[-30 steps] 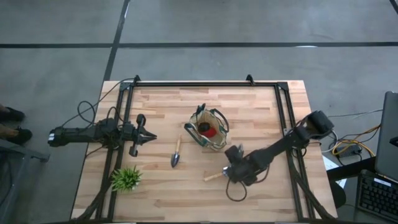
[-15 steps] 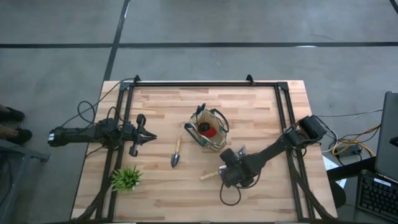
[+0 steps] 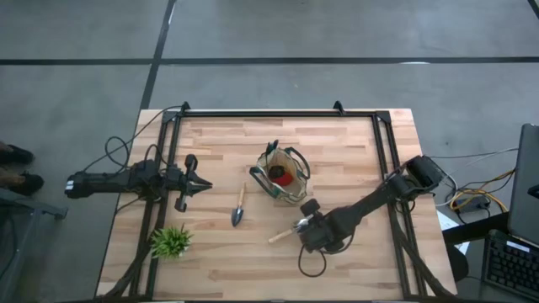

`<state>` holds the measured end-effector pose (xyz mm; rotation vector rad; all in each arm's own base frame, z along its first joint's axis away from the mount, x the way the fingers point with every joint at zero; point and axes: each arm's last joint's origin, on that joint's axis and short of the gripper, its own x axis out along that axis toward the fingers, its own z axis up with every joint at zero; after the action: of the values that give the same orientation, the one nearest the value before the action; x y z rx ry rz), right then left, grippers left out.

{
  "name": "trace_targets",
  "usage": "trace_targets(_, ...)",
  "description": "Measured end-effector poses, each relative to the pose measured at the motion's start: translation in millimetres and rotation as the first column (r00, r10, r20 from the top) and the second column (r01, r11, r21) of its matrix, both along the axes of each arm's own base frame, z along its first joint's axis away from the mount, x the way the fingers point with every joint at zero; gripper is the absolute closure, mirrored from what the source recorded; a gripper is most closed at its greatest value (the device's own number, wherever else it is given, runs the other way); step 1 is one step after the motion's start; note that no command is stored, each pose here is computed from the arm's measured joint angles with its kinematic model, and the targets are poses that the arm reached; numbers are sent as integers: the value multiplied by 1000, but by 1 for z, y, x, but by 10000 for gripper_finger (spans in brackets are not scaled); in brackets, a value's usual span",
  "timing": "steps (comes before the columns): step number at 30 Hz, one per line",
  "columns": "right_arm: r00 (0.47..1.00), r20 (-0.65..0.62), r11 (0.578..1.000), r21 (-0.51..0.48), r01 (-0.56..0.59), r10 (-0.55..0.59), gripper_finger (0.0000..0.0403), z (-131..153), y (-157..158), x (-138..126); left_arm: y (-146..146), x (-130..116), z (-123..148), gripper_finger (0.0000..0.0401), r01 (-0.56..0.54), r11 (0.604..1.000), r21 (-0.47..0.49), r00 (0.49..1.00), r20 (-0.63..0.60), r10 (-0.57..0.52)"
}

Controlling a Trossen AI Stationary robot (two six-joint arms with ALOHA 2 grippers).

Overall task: Pick & Place Garden tools in Gardening bag
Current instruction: Put the shear scissors into the gardening bag

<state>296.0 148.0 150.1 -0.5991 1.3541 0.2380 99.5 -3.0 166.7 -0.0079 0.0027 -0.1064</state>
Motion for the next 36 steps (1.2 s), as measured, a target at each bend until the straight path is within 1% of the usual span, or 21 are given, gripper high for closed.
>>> trace_targets(5,995,80,997,49,59,-63,370,22,-2,-3,0,0,0,364,0,1000,0,1000,0,0)
trace_targets(8,982,159,994,53,98,-106,370,38,-2,-9,0,0,0,364,0,1000,0,1000,0,0)
trace_targets(11,953,270,989,82,121,-139,370,56,-3,-17,0,0,0,364,0,1000,0,1000,1,0)
trace_targets(14,897,409,984,123,131,-171,370,71,-3,-28,0,0,0,364,0,1000,0,1000,1,0)
trace_targets(17,811,548,977,159,139,-204,370,85,-6,-39,0,0,0,364,0,1000,0,1000,0,0)
trace_targets(19,739,633,972,187,144,-231,370,93,-9,-46,0,0,0,364,0,1000,0,1000,1,0)
trace_targets(21,652,714,966,218,140,-255,370,100,-13,-51,0,0,0,364,0,1000,0,1000,1,0)
trace_targets(24,529,802,959,260,110,-278,370,105,-18,-56,0,0,0,364,0,1000,0,1000,0,0)
trace_targets(25,490,825,959,264,105,-281,370,105,-20,-58,0,0,0,364,0,1000,0,1000,0,0)
trace_targets(30,259,915,951,297,82,-308,370,104,-26,-65,0,0,0,364,0,1000,0,1000,1,0)
trace_targets(31,223,926,952,294,84,-306,370,103,-28,-66,0,0,0,364,0,1000,0,1000,0,0)
trace_targets(33,181,941,957,273,102,-288,370,97,-30,-68,0,0,0,364,0,1000,0,1000,0,0)
trace_targets(36,123,951,955,267,132,-283,370,91,-35,-71,0,0,0,364,0,1000,0,1000,0,0)
